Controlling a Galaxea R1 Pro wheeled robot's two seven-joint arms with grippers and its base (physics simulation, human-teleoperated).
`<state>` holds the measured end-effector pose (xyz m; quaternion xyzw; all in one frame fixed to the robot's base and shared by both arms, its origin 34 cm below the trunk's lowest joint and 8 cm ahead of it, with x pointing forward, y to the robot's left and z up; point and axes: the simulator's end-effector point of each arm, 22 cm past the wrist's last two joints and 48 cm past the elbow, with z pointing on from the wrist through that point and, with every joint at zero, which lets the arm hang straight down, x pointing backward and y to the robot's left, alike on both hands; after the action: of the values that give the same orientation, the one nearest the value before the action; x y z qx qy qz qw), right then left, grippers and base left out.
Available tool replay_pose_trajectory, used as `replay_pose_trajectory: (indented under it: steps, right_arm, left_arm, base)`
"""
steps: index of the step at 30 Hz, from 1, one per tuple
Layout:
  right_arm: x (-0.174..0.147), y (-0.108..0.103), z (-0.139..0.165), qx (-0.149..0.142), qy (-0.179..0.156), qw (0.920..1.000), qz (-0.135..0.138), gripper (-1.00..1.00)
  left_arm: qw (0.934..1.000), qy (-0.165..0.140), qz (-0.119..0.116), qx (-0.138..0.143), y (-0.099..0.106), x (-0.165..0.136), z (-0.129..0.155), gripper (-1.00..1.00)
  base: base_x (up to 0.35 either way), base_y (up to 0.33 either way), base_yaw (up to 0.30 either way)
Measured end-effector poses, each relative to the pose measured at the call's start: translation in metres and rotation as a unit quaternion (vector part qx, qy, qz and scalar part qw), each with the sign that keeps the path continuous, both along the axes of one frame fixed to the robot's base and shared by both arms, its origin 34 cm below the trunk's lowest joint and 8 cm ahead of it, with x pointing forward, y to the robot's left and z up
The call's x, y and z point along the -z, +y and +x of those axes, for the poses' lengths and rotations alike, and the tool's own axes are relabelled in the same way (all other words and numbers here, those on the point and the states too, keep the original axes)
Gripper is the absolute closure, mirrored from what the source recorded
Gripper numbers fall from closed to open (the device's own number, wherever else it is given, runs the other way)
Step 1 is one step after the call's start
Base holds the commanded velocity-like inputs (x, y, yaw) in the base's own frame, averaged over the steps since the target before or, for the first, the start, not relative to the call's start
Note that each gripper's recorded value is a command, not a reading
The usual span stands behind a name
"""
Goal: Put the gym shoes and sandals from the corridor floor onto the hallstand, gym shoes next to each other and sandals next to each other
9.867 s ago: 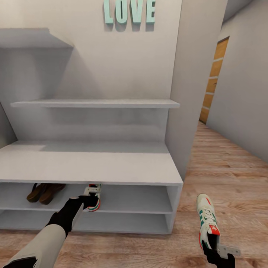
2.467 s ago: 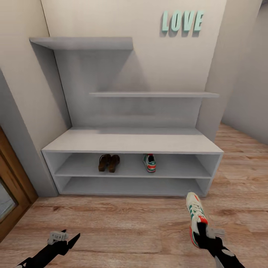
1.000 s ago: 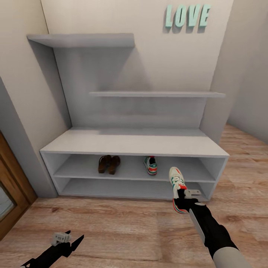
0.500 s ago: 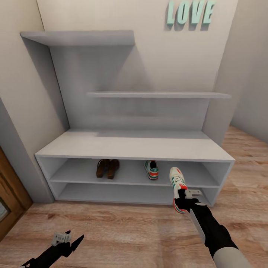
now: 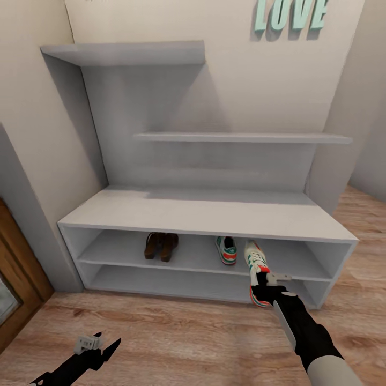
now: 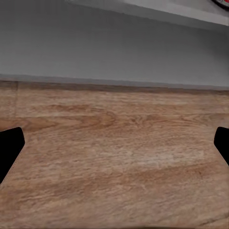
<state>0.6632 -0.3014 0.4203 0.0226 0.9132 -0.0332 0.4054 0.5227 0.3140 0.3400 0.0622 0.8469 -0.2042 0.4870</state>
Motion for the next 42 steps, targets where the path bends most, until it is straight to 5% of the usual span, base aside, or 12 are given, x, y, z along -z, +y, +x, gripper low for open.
replay_pose_trajectory:
  steps: [42]
  right_arm:
    - [-0.0004, -0.0028, -0.0002, 0.002, 0.0, 1.0, -0.001, 1.0]
  left_arm:
    - [1.0, 0.0, -0.002, 0.001, -0.0038, 0.0001, 0.0004, -1.0]
  base:
    - [0.111, -0.023, 0.011]
